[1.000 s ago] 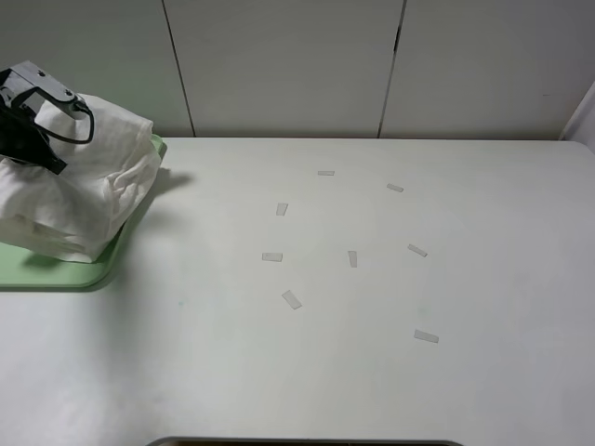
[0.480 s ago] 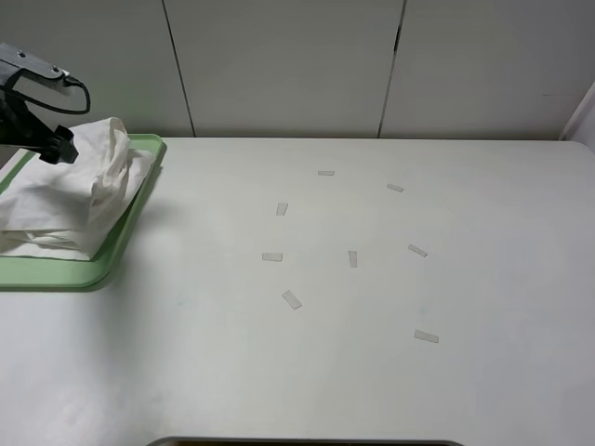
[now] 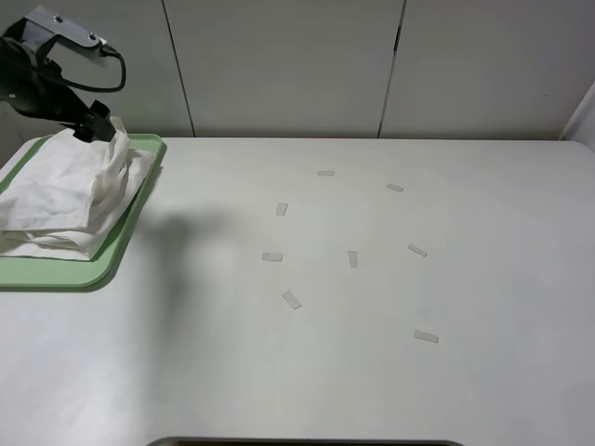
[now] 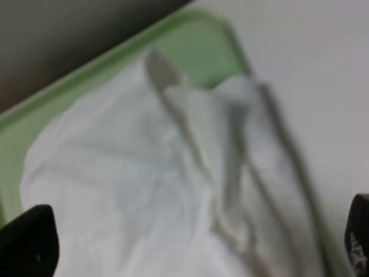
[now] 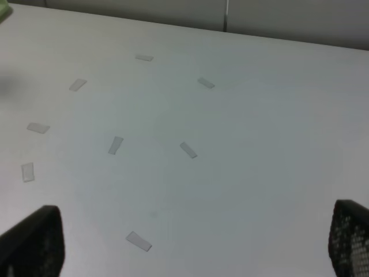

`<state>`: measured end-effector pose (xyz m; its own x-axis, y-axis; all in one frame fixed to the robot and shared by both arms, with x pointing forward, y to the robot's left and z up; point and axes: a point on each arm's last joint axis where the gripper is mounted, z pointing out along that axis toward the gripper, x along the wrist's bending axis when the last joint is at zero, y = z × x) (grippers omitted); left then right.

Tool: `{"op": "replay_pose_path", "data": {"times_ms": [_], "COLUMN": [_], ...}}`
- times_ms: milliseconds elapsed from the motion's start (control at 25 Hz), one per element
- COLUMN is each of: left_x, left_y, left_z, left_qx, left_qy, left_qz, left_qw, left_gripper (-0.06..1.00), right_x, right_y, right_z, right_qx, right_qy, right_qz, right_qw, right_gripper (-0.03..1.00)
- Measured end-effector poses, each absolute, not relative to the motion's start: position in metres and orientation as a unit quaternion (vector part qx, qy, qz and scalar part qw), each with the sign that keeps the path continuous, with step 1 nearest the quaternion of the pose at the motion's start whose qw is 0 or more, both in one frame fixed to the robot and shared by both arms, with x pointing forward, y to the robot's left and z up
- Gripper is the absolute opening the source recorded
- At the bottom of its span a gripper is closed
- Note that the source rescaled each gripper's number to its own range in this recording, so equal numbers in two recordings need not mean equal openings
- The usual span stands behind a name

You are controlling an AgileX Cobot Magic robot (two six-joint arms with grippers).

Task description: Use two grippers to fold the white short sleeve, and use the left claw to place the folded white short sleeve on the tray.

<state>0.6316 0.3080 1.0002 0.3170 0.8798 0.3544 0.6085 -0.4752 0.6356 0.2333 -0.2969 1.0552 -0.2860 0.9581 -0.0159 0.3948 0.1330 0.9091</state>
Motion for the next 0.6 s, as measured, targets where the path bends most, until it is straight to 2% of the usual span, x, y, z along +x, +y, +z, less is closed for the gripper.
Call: {"op": "replay_pose_path", "data": {"times_ms": [280, 360, 520, 600], "left_x": [0.608, 0.563, 0.504, 0.473], "left_y": [0.277, 0.262, 0.266, 0.27], "left_z": [1.051, 1.116, 1.161, 1.169], "left_qx": [0.78, 0.758, 0.724, 0.712], "left_qy": [0.453, 0.442, 0.453, 0.458], "left_qz": [0.36, 0.383, 0.402, 0.407], "left_qw": [0.24, 0.289, 0.33, 0.343], "left_gripper": [1.0, 1.0, 1.0, 1.0], "right_x": [0.233, 0.233, 0.233, 0.233], "right_y": [-0.297, -0.297, -0.297, -0.297], "right_z": [1.055, 1.055, 1.055, 1.055], "right_qx": [0.499, 0.499, 0.499, 0.499], "right_qy": [0.677, 0.677, 0.677, 0.677], "right_qz": [0.429, 0.429, 0.429, 0.429], "right_qw": [0.328, 0.328, 0.328, 0.328], "right_gripper": [1.0, 1.0, 1.0, 1.0]}}
